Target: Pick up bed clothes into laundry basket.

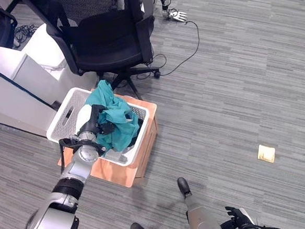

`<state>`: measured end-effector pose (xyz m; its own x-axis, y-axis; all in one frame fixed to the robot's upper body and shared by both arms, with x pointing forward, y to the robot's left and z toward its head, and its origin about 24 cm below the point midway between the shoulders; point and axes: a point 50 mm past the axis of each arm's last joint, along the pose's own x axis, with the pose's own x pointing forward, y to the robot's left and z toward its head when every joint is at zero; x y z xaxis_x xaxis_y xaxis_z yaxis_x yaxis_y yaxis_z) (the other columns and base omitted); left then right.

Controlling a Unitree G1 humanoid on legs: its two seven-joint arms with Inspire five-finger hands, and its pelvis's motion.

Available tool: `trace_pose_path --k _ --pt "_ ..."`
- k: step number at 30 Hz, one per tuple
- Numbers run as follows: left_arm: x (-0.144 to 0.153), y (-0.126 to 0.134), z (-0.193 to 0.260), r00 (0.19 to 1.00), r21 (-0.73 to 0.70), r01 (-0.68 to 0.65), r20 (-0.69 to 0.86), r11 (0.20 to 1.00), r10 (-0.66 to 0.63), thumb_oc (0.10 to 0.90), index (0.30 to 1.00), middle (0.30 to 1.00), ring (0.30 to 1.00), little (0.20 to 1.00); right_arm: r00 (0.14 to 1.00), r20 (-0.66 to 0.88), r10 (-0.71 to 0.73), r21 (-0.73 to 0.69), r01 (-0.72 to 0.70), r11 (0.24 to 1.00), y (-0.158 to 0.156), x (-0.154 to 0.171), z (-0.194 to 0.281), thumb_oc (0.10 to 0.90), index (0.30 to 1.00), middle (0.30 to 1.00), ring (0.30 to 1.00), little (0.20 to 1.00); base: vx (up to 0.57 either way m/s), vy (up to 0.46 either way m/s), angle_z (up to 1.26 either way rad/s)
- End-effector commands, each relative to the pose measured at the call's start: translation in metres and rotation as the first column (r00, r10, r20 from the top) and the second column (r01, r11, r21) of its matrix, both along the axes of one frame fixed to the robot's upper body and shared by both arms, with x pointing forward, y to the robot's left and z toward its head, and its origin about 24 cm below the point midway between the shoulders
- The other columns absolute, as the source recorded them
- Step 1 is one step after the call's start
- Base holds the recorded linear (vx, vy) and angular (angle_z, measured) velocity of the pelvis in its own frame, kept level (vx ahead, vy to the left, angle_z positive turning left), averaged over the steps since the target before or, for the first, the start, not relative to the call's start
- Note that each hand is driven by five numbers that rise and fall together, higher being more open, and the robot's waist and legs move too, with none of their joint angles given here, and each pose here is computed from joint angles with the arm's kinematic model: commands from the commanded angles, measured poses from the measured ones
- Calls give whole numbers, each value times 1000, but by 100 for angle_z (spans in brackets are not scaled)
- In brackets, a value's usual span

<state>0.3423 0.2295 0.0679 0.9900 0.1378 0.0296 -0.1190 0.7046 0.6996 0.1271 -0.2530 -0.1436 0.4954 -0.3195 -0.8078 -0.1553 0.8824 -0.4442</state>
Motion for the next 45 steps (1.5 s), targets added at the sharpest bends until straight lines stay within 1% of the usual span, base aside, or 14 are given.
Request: trace_pose_path --k 1,13,17,22,25,30,33,35,36,39,41,42,44,45 --pt "12 30 42 989 36 -74 129 997 69 800 900 900 900 900 997 -47 -59 -40 57 998 -15 -19 -2 800 900 900 900 900 -43 -7 2" --pt "8 45 54 975 5 -129 183 992 126 800 900 900 900 900 995 -72 -65 -34 62 997 -19 -27 -3 800 900 900 900 900 -1 -1 0" --pt "3 51 95 935 80 -116 345 990 82 800 900 900 900 900 995 -72 -65 -41 62 997 -23 -28 -1 800 900 900 900 900 23 -19 9" --pt "-12 62 150 818 71 -138 571 988 73 800 900 900 900 900 999 12 -45 -39 45 998 -24 -6 7 800 900 900 900 900 20 -57 27" --pt "-31 66 189 677 -39 -96 730 995 94 800 900 900 900 900 996 84 3 -46 1 999 -21 13 15 800 900 900 900 900 26 -54 21" --pt "-66 81 185 603 -134 -33 787 990 127 800 900 900 900 900 968 232 100 -112 -75 991 -27 53 42 800 900 900 900 900 -46 -35 16" --pt "-80 88 158 631 -246 1 752 969 190 800 900 900 900 900 945 305 122 -165 -73 984 -40 68 61 800 900 900 900 900 -127 -63 7" --pt "-96 96 119 726 -354 26 650 935 225 800 900 900 900 900 882 443 160 -259 -45 965 -66 94 104 800 900 900 900 900 -310 -167 46" --pt "-102 98 85 791 -421 -8 552 907 263 800 900 900 900 900 803 543 245 -317 -75 945 -58 115 133 800 900 900 900 900 -300 -94 75" --pt "-116 99 39 841 -509 -115 407 853 356 800 900 900 900 900 795 529 297 -336 -126 934 -51 97 125 800 900 900 900 900 -196 -11 110" --pt "-146 107 -8 886 -549 -244 209 799 414 800 900 900 900 900 613 702 362 -423 -50 905 -55 108 187 800 900 900 900 900 -192 72 56" --pt "-147 106 -9 888 -551 -243 205 799 412 800 900 900 900 900 617 698 363 -425 -51 904 -56 106 187 800 900 900 900 900 -175 140 97" --pt "-174 107 -44 884 -623 -339 46 705 466 800 900 900 900 900 396 803 445 -491 17 871 -49 109 247 800 900 900 900 900 -161 188 115" --pt "-174 106 -44 884 -625 -339 44 703 465 800 900 900 900 900 397 801 448 -494 17 869 -49 107 248 800 900 900 900 900 -258 244 83"
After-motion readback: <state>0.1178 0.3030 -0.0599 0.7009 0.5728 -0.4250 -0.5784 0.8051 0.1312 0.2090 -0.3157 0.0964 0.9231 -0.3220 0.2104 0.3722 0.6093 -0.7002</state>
